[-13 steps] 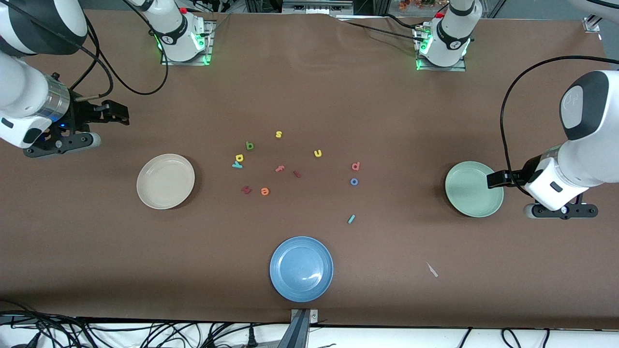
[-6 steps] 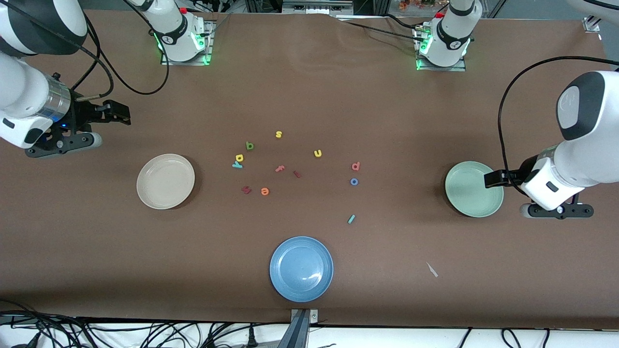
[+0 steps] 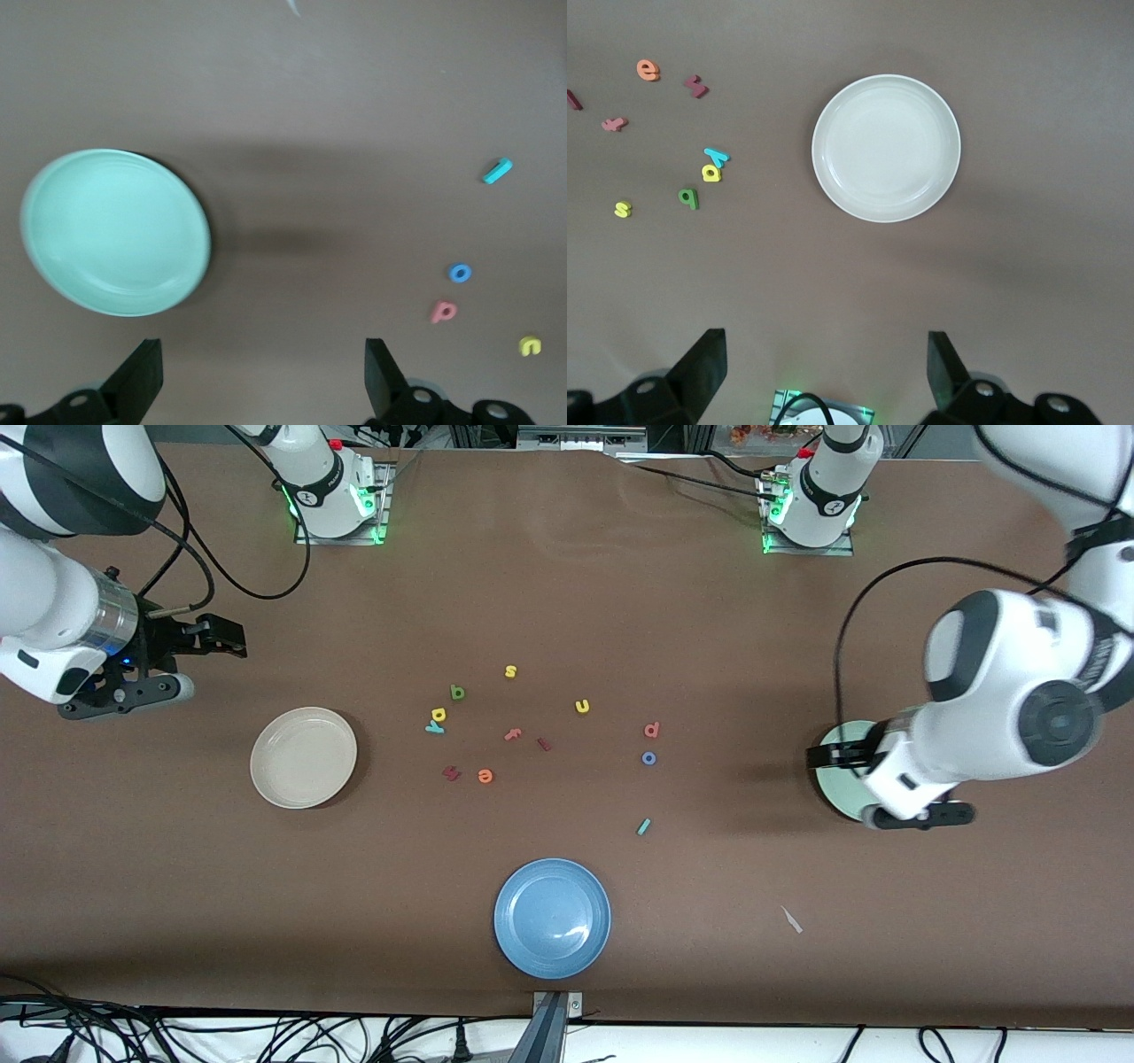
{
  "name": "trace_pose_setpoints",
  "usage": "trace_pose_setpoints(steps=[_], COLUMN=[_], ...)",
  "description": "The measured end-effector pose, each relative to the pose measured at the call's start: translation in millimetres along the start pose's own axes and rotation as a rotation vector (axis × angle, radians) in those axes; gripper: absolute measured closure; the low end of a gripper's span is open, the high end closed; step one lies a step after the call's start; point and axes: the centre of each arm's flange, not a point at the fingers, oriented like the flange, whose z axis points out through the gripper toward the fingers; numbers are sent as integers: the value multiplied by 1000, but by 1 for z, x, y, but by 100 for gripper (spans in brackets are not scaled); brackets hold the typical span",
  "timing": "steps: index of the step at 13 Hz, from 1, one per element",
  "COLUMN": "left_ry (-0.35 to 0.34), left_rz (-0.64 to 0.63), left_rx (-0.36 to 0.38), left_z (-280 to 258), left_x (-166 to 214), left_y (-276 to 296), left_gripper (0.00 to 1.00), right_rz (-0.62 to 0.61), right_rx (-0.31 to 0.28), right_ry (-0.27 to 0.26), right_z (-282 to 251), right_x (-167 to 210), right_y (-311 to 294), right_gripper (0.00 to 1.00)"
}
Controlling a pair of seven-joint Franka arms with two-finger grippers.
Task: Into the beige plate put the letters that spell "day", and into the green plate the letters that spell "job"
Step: 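Reach the left gripper to the pink p while the right gripper reaches the cyan letter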
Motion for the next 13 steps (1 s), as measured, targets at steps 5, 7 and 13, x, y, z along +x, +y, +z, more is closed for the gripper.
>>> trace_pose_setpoints(steps=[5, 7, 13], left_ry=[-17, -41, -26], left_rz=[-28, -10, 44], left_rx=[38, 53, -17], left_z=[87, 125, 212], left_x=[-24, -47, -104], left_y=[111, 141, 191], left_gripper=[0, 0, 0], right_rz=[27, 46, 120], right_rx=[-1, -1, 12], right_ry=[43, 64, 135], right_z=[32, 48, 108], right_x=[19, 25, 35], right_y=[-35, -52, -104], right_gripper=[0, 0, 0])
